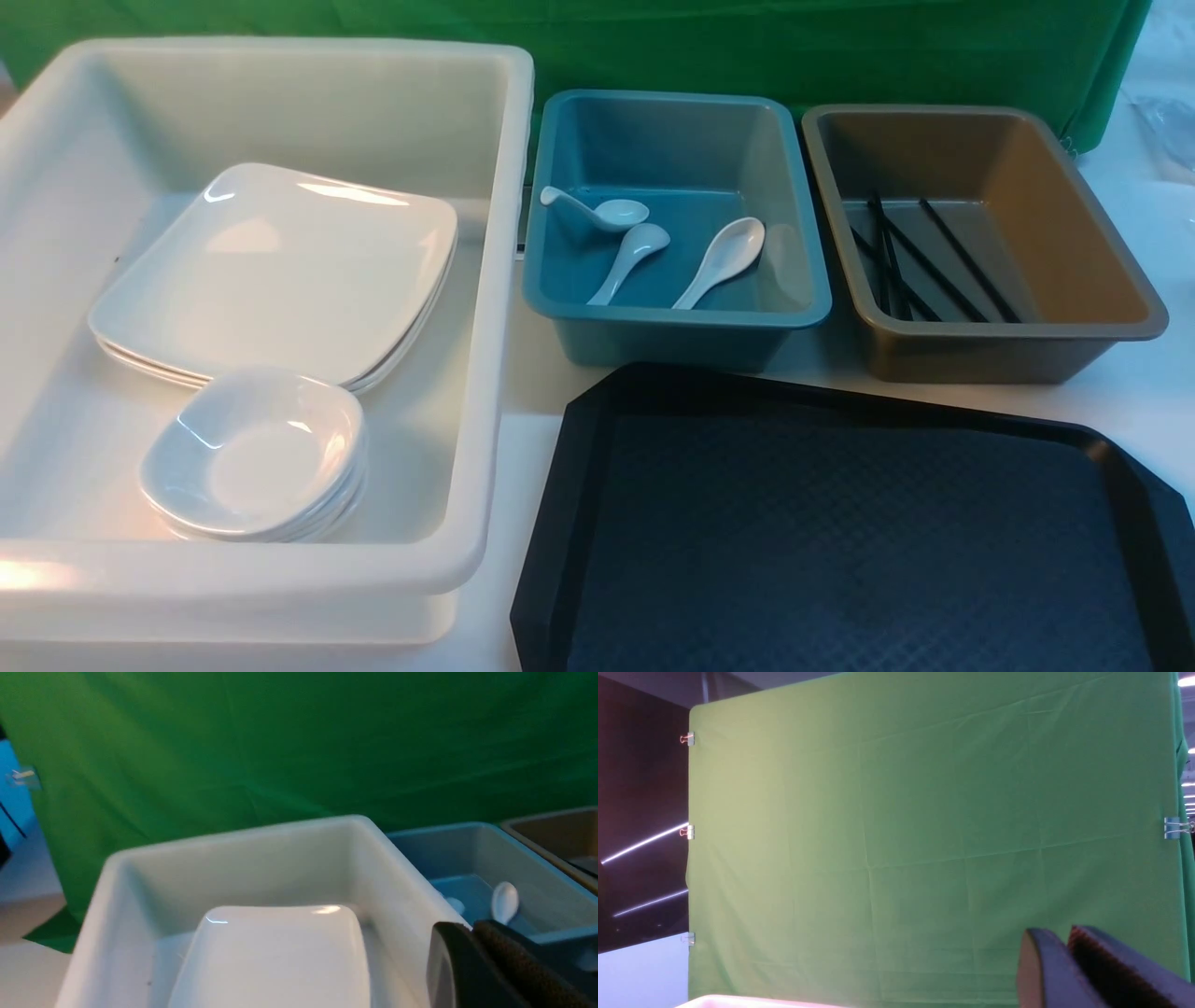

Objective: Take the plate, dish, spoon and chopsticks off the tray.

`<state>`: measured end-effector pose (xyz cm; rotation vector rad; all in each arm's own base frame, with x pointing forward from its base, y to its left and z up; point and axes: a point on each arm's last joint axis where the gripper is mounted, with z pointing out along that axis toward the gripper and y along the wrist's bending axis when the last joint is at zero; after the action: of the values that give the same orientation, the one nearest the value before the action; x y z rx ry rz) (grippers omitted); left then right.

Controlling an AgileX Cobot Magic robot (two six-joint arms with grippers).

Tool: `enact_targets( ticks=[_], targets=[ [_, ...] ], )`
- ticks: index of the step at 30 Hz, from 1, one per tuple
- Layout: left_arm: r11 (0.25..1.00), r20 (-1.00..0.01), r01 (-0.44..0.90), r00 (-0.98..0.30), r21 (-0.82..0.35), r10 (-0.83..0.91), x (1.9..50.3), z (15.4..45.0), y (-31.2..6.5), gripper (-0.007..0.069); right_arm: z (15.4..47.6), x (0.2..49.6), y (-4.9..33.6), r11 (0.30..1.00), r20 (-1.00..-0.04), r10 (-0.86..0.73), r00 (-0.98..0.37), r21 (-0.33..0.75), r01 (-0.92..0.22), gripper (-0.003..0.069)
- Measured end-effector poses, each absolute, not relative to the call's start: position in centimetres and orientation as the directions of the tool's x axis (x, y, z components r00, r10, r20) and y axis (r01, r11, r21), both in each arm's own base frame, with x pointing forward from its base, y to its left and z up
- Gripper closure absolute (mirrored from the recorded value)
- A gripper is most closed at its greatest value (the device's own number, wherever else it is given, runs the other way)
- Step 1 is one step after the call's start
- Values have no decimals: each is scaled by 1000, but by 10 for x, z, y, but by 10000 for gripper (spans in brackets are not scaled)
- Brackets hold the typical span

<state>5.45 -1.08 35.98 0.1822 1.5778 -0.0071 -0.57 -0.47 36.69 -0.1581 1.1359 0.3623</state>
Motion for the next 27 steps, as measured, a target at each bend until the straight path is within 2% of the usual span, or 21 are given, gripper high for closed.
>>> enact_targets(
  ticks=[7,9,14,19,24,27],
  targets=[
    [993,-991,2,65,120,119,59,297,-1,610,367,-6,-5,931,-907,202,371,60,-361,521],
    [991,-991,-41,36,129,131,63,260,2,610,367,-6,-5,931,-907,202,371,60,-361,514],
    [985,-989,-79,-7,150,150,60,214,5,610,367,-6,-5,931,-907,202,371,60,-361,504],
    [986,-989,-77,-18,145,144,57,204,4,609,367,-6,-5,931,-907,202,371,60,-360,496],
    [988,-980,-53,-148,142,133,56,191,4,609,367,-6,-5,931,-907,202,371,60,-360,484],
    [990,-979,-51,-158,135,126,55,191,4,609,367,-6,-5,931,-907,202,371,60,-360,479]
  ],
)
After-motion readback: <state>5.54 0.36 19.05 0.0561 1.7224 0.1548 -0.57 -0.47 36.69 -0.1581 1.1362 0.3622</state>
